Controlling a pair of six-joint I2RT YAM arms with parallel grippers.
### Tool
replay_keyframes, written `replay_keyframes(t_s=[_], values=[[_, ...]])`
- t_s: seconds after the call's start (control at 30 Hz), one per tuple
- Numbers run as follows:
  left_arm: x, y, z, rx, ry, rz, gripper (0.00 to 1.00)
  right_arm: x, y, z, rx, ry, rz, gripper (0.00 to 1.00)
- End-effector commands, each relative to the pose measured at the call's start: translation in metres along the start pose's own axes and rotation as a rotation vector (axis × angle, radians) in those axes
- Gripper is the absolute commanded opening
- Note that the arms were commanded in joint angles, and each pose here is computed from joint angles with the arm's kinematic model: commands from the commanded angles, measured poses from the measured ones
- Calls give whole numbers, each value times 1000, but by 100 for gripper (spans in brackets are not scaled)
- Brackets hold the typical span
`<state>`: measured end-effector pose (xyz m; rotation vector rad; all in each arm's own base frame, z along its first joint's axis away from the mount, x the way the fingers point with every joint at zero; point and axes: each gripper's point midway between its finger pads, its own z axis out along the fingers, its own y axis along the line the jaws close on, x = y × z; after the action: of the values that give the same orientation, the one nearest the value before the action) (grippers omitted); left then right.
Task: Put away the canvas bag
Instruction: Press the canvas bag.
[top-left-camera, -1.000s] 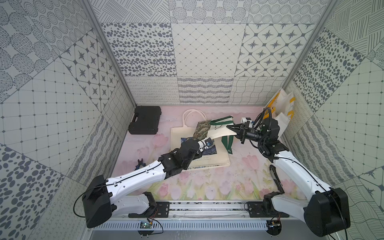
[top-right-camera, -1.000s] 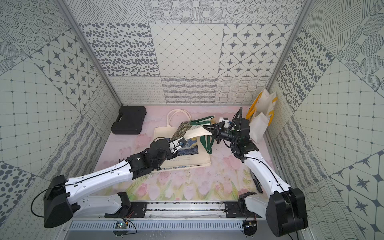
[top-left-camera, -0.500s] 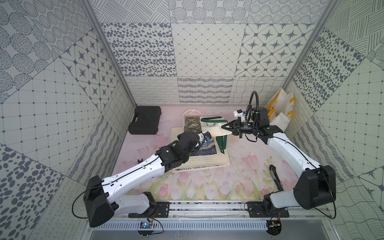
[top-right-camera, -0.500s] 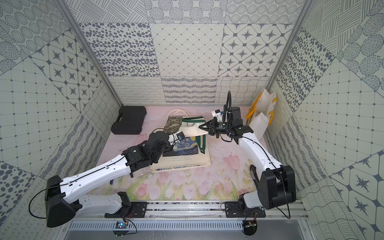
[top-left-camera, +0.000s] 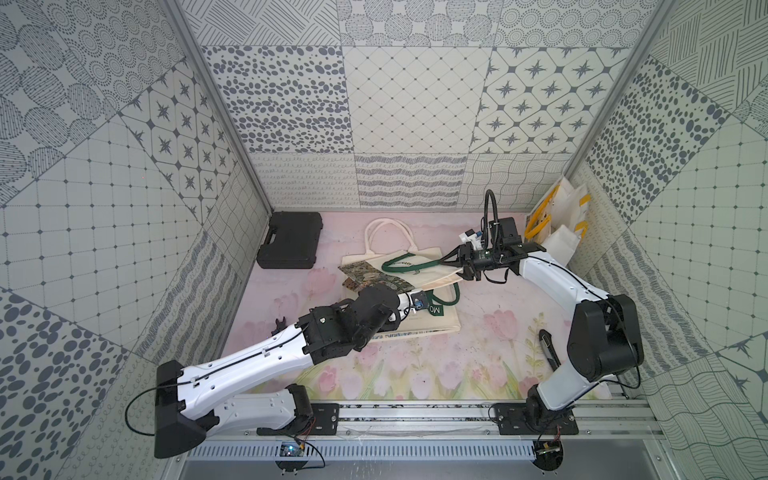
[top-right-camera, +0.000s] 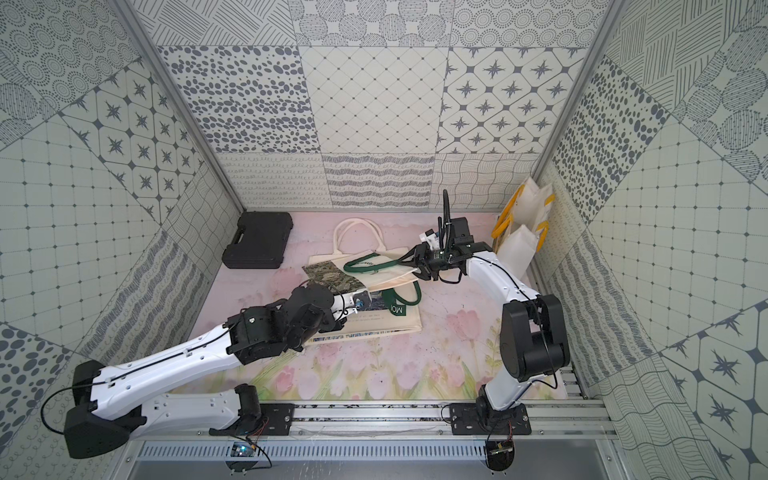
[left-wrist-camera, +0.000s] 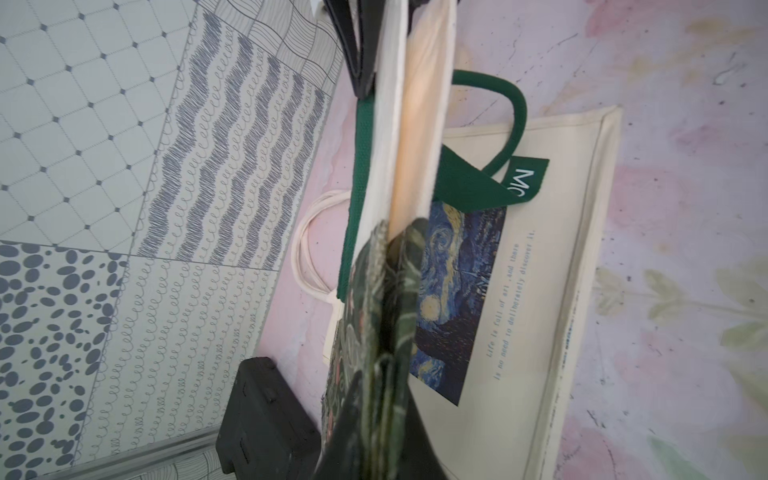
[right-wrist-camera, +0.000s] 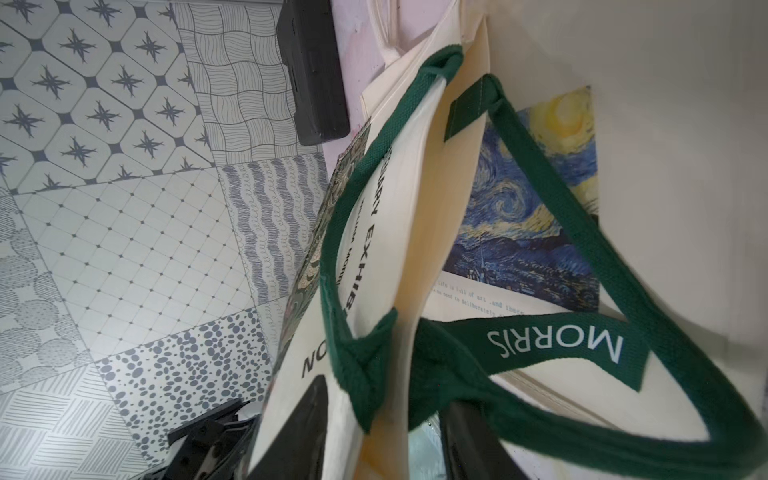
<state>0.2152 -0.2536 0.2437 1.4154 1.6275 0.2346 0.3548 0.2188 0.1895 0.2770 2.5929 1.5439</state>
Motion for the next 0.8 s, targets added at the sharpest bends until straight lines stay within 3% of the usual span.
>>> replay_keyframes(t_s=[0.0, 0.27, 0.53, 0.77], values=[[-3, -43, 4, 142, -36, -140, 5, -23, -1, -16, 6, -152, 6, 47], [-9, -63, 37, 151, -1, -169, 7, 7, 12, -71, 62, -321, 37, 49], [-18, -75, 66, 164, 66, -188, 3, 57, 1, -101, 127, -371, 90, 50], [-26, -74, 70, 159, 48, -209, 4, 92, -4, -78, 43, -322, 208, 50]])
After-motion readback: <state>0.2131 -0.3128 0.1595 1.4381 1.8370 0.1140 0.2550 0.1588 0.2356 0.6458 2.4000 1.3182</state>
